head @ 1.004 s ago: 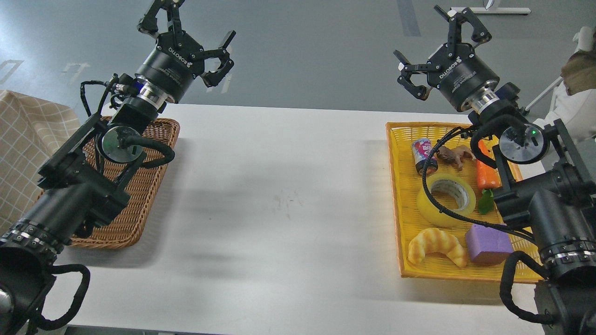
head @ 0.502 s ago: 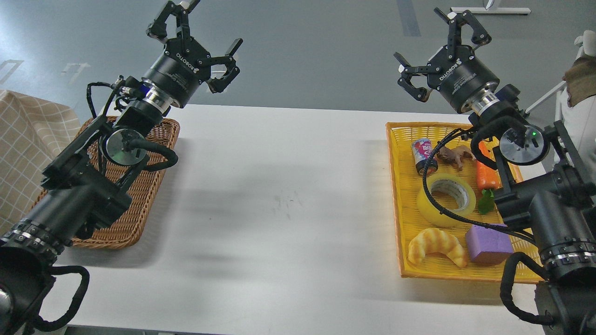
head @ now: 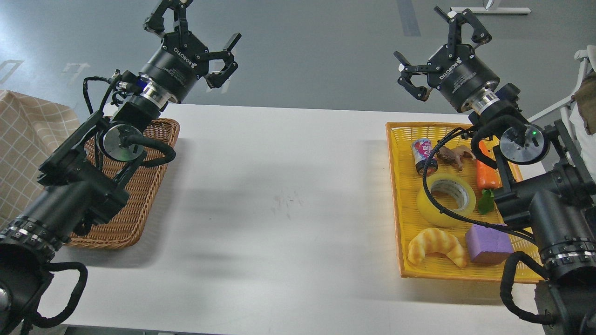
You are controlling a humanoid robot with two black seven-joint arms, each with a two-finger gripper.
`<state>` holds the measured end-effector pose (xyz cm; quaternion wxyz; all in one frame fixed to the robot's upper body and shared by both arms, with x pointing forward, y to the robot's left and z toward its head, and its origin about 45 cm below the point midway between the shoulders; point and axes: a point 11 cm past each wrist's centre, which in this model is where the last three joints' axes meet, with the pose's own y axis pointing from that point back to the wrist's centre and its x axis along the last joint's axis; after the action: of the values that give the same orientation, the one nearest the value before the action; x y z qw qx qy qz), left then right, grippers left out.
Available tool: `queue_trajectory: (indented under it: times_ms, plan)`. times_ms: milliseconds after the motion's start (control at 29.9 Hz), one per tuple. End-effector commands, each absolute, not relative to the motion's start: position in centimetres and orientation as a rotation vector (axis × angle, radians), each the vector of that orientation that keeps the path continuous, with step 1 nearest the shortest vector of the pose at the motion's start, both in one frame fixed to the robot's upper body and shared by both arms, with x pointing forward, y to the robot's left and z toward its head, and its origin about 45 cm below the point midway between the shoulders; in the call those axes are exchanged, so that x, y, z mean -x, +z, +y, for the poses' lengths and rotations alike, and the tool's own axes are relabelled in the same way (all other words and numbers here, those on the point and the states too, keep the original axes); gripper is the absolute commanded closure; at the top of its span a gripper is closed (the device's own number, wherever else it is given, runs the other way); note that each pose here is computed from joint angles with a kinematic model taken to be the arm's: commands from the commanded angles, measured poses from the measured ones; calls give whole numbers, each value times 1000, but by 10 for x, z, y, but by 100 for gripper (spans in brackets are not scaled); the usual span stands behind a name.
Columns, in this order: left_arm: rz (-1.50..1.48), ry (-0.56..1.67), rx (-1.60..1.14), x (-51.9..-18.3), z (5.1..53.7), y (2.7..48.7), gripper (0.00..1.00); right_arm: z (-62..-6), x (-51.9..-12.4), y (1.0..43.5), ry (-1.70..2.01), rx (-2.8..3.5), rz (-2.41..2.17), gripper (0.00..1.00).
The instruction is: Place and transfer tape with both arms
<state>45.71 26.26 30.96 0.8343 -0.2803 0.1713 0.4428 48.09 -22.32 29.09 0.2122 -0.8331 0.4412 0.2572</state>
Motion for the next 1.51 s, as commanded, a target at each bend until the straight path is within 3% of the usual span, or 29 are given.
queue_trajectory:
  times_ms: [0, 1472]
  plan:
    - [363, 943, 593, -457, 265, 309, 2, -223, -481, 291, 713, 2313, 1225, 0]
    - [379, 966, 619, -458, 269, 303, 2, -221, -479, 285, 725, 2326, 1229, 0]
